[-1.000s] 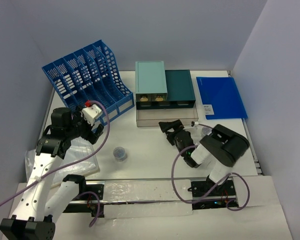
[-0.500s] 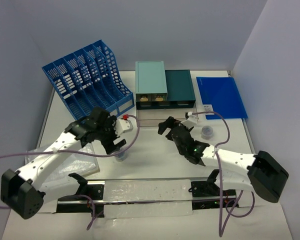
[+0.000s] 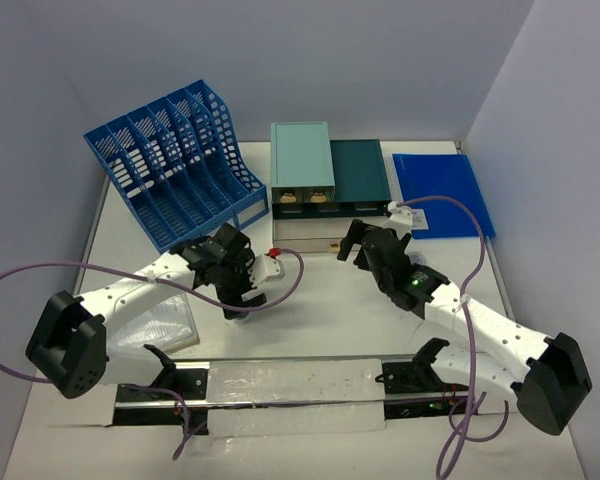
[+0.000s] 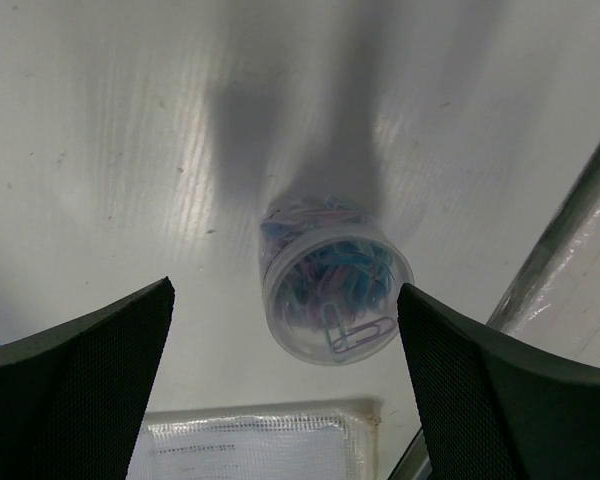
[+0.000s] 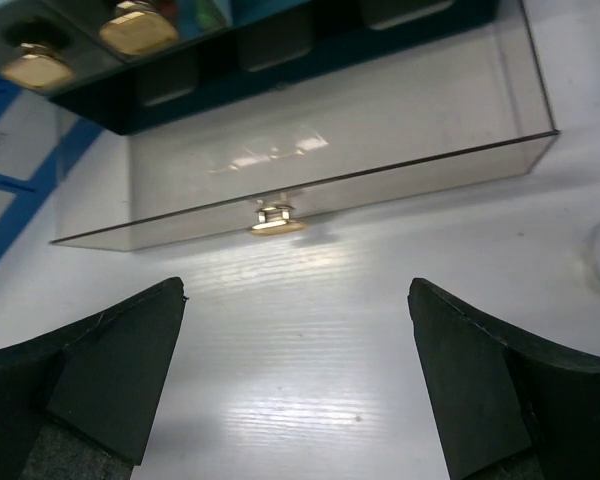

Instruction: Organize the desk

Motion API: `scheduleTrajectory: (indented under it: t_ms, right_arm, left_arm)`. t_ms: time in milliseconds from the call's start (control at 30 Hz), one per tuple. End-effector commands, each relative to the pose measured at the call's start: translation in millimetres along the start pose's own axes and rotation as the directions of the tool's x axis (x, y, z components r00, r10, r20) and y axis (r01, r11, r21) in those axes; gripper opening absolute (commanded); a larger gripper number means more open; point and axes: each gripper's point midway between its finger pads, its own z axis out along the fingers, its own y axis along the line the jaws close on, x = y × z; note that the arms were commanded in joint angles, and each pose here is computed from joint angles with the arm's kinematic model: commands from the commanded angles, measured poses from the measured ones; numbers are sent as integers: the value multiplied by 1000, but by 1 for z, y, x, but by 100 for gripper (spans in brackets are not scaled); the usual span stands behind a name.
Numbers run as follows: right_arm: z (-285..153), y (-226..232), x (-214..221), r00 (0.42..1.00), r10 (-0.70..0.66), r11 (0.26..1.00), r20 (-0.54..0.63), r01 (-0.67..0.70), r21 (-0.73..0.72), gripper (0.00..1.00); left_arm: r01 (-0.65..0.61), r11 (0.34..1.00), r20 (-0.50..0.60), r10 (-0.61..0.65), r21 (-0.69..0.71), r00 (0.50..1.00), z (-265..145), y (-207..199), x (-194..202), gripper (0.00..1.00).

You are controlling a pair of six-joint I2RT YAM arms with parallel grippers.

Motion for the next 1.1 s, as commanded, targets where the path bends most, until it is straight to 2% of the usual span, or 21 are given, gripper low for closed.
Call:
scheduleTrajectory:
  t_ms: [0, 200, 467, 700, 767, 833, 867, 967, 1033, 1067]
  right_arm:
    - [-1, -14, 1, 995, -62, 997, -75, 64, 32, 100]
    - [-1, -17, -5, 996, -64, 997, -58, 66, 32, 100]
    - [-2, -20, -6, 997, -63, 997, -45, 65, 31, 100]
    - [-5, -22, -10, 998, -64, 998, -25, 65, 26, 100]
    - [-5, -23, -9, 997, -66, 997, -26, 67, 28, 100]
    - [-5, -26, -7, 997, -69, 997, -27, 70, 37, 100]
    - [-5, -27, -7, 997, -70, 997, -28, 71, 39, 100]
    - [-5, -35, -8, 997, -69, 995, -24, 70, 65, 100]
    - [-3, -44, -9, 997, -69, 993, -25, 71, 98, 100]
    - [-3, -48, -10, 997, -68, 991, -26, 70, 115, 100]
  left_arm:
    - [-70, 996, 11, 70, 52, 997, 9, -17, 0, 99]
    - [-106, 990, -10, 108, 94, 994, 13, -30, 3, 99]
    - [-113, 992, -5, 113, 53, 994, 12, -21, -1, 99]
    - [-70, 997, -26, 69, -23, 997, 26, -4, -2, 94]
    - [-63, 998, -23, 63, -27, 998, 28, -2, -6, 87]
    - [-60, 998, -23, 60, -24, 998, 26, -1, -9, 69]
    - [-62, 998, -23, 61, -24, 998, 26, -1, -9, 66]
    - [-76, 996, 1, 76, -36, 997, 16, 0, -15, 28]
    - [-82, 996, 22, 83, -43, 996, 8, 1, -22, 16]
    - [-81, 996, 31, 83, -46, 996, 4, 1, -25, 5]
